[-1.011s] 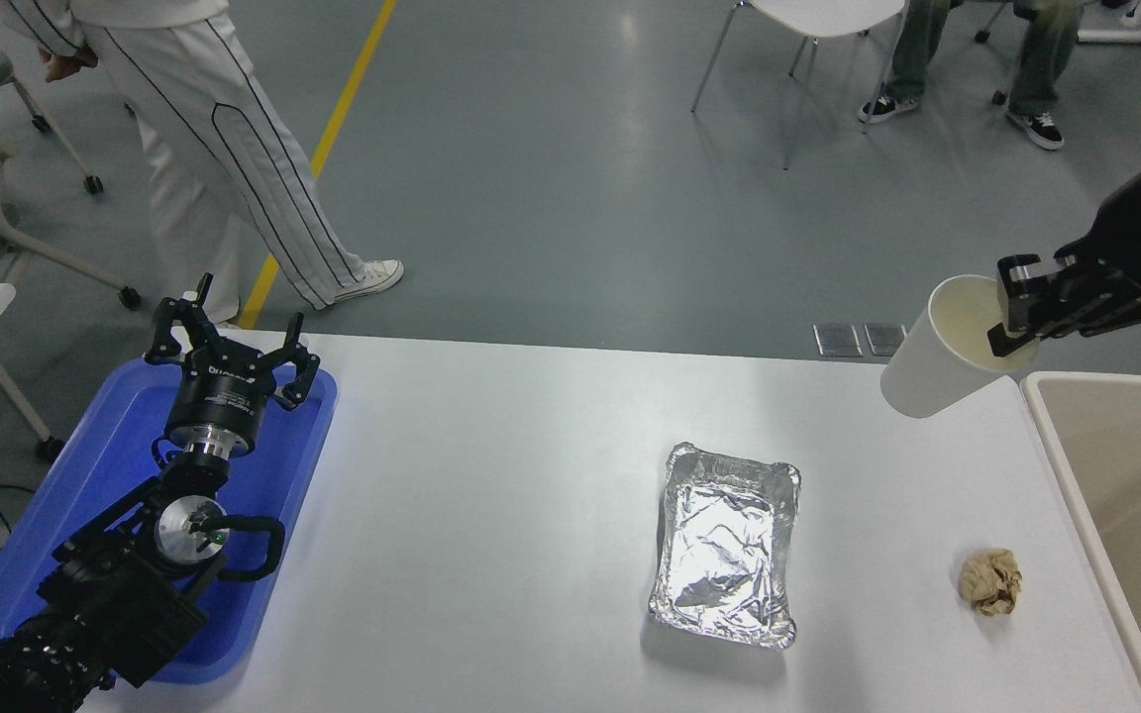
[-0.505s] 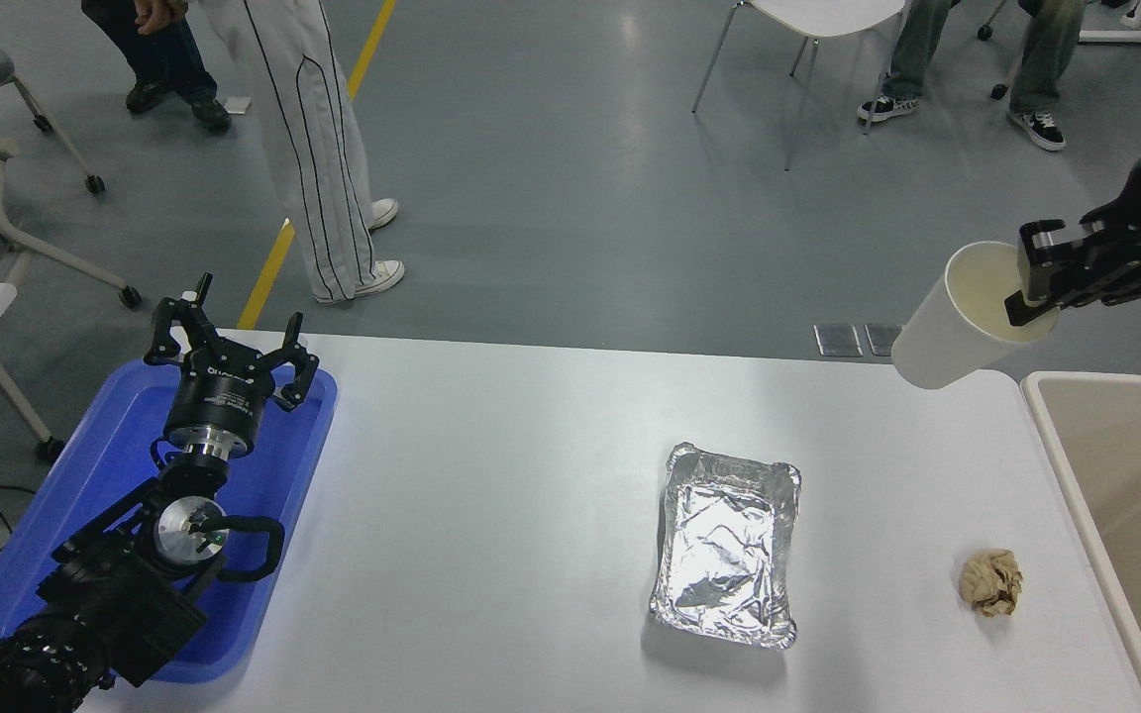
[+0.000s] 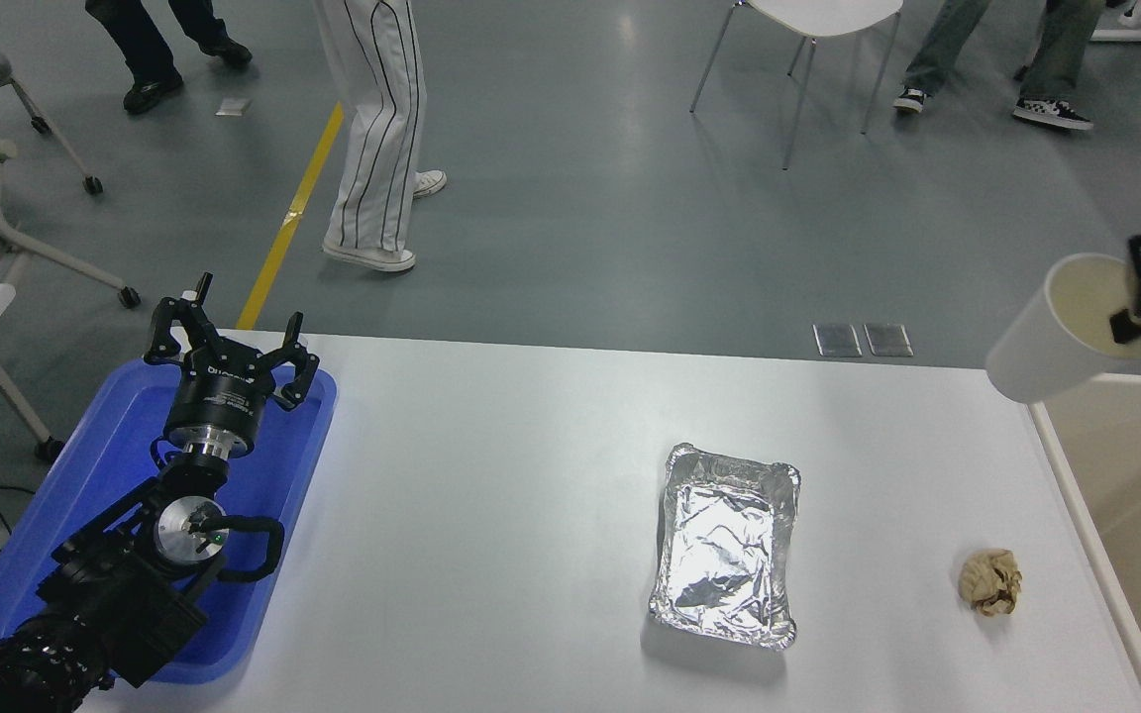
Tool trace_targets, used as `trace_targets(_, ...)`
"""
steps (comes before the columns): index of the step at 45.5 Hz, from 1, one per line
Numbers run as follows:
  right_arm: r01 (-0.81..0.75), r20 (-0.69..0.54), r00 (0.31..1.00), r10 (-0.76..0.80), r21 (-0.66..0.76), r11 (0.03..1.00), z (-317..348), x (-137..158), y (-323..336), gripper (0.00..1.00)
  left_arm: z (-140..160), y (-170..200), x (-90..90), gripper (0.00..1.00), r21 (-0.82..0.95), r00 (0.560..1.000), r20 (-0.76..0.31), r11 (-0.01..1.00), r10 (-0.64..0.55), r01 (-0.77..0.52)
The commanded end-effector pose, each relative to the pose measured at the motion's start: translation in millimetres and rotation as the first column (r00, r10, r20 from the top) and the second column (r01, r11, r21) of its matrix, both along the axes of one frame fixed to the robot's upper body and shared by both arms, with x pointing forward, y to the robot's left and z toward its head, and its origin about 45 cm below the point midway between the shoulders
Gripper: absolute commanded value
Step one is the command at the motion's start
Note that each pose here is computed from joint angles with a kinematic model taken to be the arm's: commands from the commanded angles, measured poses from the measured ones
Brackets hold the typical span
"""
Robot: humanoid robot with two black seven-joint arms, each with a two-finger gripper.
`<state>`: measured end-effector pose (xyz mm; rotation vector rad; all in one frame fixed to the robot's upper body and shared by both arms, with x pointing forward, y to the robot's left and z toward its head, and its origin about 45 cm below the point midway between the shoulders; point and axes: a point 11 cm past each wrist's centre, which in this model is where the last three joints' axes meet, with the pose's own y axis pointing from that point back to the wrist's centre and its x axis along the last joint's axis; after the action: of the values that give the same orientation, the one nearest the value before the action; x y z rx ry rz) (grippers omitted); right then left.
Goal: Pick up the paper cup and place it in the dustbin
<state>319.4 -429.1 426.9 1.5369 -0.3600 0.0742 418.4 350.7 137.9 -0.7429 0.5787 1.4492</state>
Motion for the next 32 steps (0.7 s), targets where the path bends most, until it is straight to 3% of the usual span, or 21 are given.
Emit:
trace_targets(1,0.117,-0.023,0.993,-0.119,-0.057,0.991,-7,-23,-54,0.00,-1,1,-0.9,1.00,0.000,1.000,-0.002,1.000,0.003,-0.003)
trace_targets(20,0.317,-0.069,0.945,-0.320,-0.047,0.947,-62,-65,-135,0.00,-1,1,-0.9,1.00,0.000,1.000,-0.002,1.000,0.003,-0.003)
trace_targets(32,0.299,0.143,0.948,-0.285,-0.094,0.949,-118,-59,-166,0.00,-1,1,-0.9,1.00,0.000,1.000,-0.002,1.000,0.003,-0.003)
